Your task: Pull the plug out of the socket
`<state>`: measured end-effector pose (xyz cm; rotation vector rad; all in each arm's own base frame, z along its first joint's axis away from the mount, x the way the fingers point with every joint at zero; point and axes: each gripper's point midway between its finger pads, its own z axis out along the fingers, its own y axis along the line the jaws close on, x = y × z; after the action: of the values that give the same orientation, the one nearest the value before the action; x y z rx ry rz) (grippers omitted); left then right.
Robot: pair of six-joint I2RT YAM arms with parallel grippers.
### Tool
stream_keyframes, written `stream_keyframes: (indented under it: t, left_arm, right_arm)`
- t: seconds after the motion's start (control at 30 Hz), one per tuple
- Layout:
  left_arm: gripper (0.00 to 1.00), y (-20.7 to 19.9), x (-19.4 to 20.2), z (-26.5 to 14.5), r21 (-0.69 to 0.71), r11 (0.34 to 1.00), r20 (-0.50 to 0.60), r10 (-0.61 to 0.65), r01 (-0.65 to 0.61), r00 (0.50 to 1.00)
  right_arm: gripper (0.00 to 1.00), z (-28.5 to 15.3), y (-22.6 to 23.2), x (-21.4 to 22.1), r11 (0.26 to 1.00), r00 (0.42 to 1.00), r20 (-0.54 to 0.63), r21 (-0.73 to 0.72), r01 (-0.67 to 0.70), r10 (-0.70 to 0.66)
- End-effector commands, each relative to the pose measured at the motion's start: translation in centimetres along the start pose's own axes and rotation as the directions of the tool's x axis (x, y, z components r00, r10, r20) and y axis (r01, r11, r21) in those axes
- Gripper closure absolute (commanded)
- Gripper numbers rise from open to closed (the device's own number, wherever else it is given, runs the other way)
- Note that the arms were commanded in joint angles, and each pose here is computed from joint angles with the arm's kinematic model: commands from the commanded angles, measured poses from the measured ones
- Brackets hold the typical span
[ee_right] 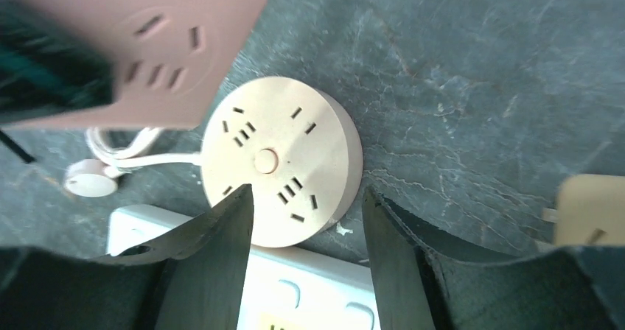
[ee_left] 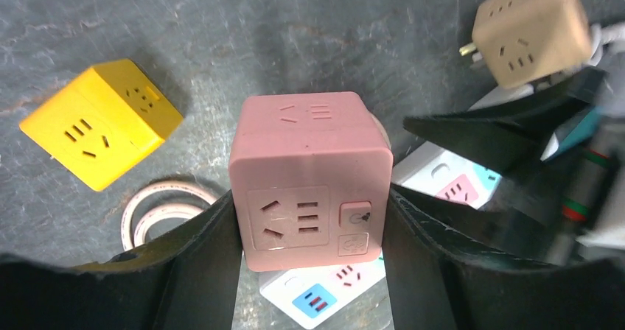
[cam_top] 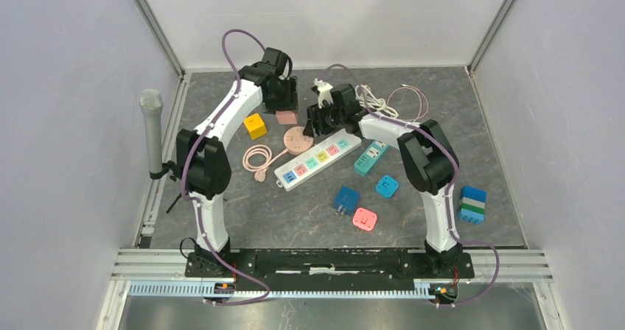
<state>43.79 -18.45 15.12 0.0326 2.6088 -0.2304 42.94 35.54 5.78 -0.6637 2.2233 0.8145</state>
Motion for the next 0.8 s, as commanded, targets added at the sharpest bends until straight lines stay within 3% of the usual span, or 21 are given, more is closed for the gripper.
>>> stream_keyframes:
  t: [0.0, 0.17, 0.6, 0.77]
  left_arm:
    - [0.97, -0.4, -5.5, -1.4, 0.037, 0.996, 0.193, -0.091, 0.086, 0.977]
    - [0.94, 0.0, -6.7, 1.3, 0.060, 0.990, 0.188, -0.137, 0.128, 0.972]
    - [0.66, 0.3, -4.0, 7.7, 0.088, 0.979, 0.050, -0.187, 0.182, 0.981]
    - [0.42, 1.2, -2.7, 8.3, 0.045, 0.982, 0.034, -0.184, 0.183, 0.982]
  right_arm:
    - [0.39, -5.0, 3.0, -8.0, 0.995, 0.967, 0.256, -0.098, 0.019, 0.007]
    - [0.38, -7.9, 2.8, -8.9, 0.996, 0.946, 0.322, -0.088, 0.001, 0.027]
    - [0.38, -12.4, 1.1, -7.7, 0.998, 0.936, 0.349, 0.000, -0.056, 0.053]
    - [0.38, -12.6, 1.0, -7.5, 0.998, 0.939, 0.339, 0.005, -0.067, 0.061]
